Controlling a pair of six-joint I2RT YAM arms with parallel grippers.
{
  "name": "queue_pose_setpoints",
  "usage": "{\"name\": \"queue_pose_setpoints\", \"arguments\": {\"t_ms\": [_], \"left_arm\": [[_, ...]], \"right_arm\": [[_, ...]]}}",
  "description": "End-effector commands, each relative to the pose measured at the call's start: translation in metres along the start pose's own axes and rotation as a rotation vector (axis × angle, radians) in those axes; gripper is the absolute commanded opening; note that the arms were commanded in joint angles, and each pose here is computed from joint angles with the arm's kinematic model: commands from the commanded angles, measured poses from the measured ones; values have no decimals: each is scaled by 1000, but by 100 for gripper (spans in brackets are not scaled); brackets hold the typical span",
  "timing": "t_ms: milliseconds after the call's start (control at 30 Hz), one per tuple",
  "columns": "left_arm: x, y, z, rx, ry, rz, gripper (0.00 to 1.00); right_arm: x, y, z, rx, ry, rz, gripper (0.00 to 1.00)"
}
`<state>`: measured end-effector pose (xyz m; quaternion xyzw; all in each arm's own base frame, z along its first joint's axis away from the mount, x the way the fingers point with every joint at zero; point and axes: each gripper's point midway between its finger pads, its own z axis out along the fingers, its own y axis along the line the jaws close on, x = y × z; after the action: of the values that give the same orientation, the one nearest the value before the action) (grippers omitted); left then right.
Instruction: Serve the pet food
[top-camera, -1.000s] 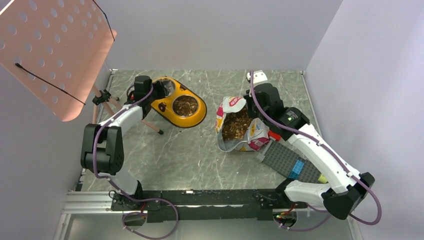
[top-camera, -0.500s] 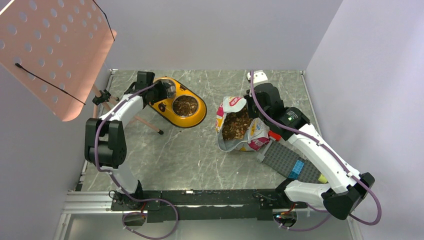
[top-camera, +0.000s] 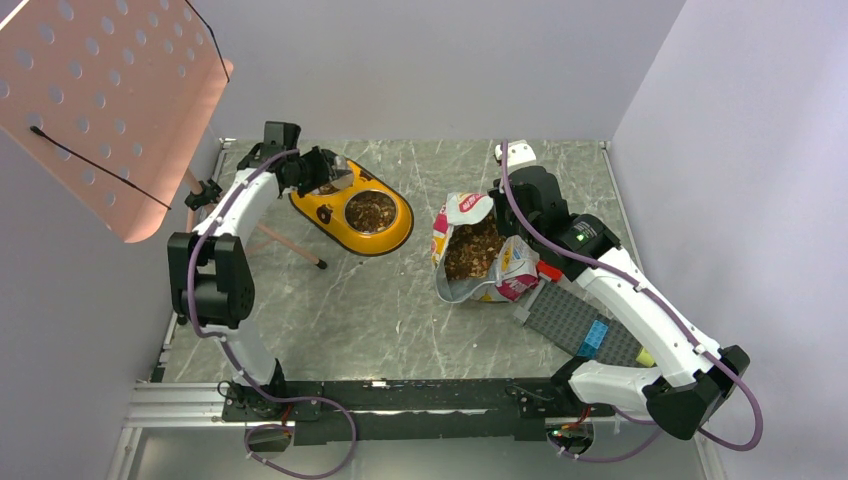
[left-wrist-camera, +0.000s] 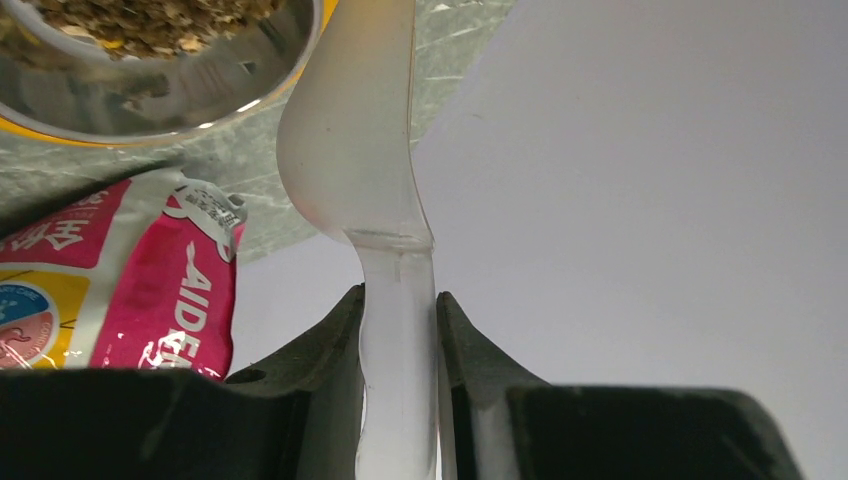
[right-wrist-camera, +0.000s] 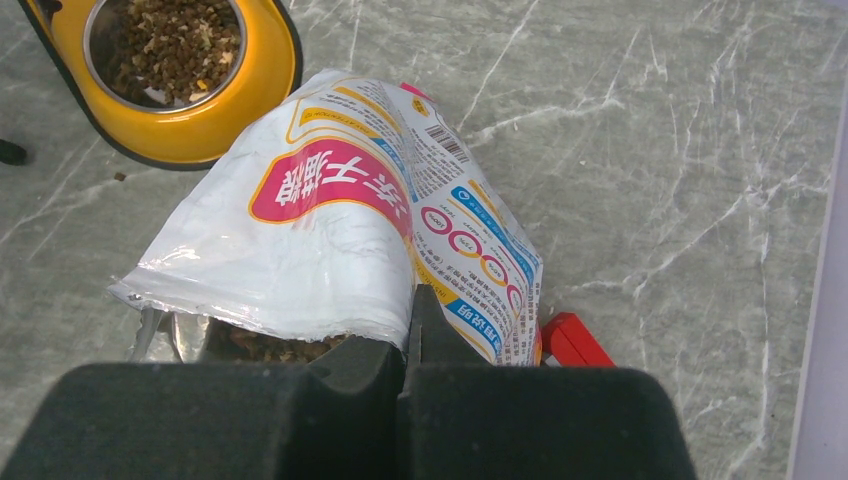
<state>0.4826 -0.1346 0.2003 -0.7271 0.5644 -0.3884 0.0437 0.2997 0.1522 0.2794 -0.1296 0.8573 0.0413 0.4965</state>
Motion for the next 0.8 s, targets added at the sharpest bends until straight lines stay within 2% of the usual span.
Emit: {"name": "queue_pose_setpoints", "arguments": {"t_ms": [0, 233, 400, 533, 767], "left_arm": [[-5, -22, -9, -17, -26, -399, 0], [-9, -27, -17, -3, -40, -379, 0], [-2, -25, -21, 6, -18, -265, 0], [9, -21, -34, 42, -11, -54, 0], [70, 12, -71, 201, 188, 450, 0]], "right_arm": [[-65, -18, -34, 36, -243, 93, 0], [-64, -18, -35, 34, -243, 94, 0], [-65, -16, -34, 29, -243, 94, 0], [-63, -16, -33, 29, -237, 91, 0], [-63, -13, -29, 21, -227, 87, 0]]}}
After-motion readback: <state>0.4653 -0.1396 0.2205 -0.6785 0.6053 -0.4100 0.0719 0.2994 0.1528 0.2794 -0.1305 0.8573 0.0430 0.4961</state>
